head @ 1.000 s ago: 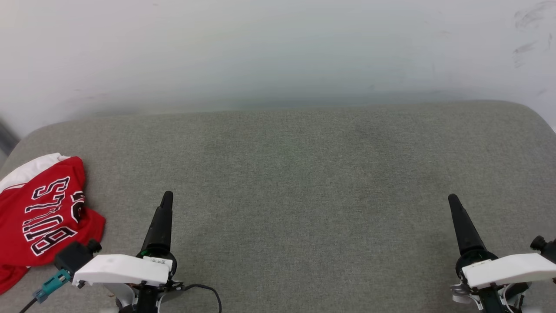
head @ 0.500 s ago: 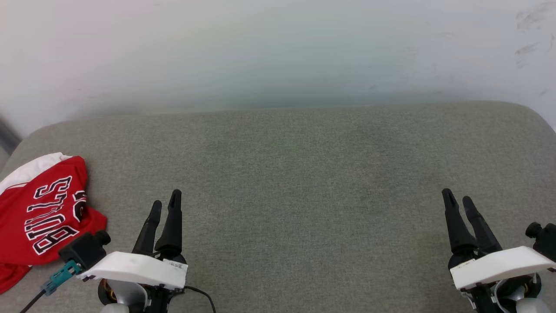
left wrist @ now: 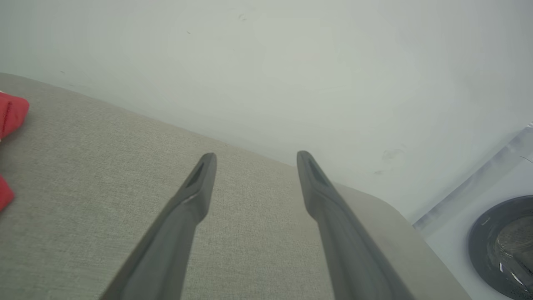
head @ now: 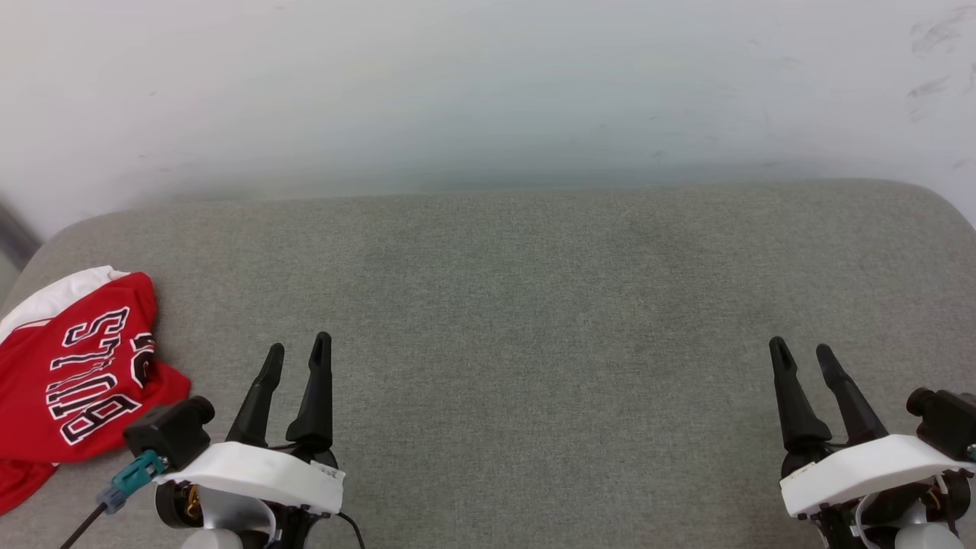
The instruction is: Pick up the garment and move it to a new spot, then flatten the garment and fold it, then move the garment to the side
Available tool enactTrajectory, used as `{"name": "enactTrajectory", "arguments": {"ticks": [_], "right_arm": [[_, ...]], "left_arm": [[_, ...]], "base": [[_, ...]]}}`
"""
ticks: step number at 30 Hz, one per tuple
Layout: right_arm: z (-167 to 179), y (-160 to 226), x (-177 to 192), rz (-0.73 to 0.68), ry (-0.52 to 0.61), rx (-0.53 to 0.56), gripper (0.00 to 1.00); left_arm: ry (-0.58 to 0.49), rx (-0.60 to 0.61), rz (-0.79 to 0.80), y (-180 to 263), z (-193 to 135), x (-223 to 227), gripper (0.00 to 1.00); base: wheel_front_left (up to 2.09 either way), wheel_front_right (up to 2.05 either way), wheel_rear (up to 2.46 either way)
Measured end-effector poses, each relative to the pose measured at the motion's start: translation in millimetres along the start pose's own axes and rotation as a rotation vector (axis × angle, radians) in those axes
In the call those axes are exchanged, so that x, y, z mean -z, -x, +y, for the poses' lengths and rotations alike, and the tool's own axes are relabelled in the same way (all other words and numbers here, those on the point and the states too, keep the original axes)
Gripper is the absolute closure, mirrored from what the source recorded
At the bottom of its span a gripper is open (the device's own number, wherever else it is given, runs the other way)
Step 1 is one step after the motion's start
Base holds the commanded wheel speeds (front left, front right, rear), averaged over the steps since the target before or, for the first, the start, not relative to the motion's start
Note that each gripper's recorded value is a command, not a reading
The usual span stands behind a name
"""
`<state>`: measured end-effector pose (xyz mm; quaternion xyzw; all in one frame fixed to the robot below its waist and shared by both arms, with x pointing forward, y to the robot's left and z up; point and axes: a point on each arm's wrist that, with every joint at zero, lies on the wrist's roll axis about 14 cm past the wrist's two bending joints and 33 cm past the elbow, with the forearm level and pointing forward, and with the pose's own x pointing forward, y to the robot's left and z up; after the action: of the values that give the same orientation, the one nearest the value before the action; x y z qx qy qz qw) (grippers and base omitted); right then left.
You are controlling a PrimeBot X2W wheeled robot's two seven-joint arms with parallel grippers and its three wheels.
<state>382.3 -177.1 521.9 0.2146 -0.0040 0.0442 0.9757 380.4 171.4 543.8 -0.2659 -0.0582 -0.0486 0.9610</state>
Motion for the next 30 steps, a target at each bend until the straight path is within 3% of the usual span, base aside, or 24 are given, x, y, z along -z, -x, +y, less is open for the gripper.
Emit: {"name": "enactTrajectory", "arguments": {"ticks": [30], "right_arm": [[-1,1,8,0.021,0.254,0.008,0.0]], "left_arm": [[-0.327,0.047,0.018,5,-9,13,0.0]], "base": [[0.0,0.0,0.0]]}}
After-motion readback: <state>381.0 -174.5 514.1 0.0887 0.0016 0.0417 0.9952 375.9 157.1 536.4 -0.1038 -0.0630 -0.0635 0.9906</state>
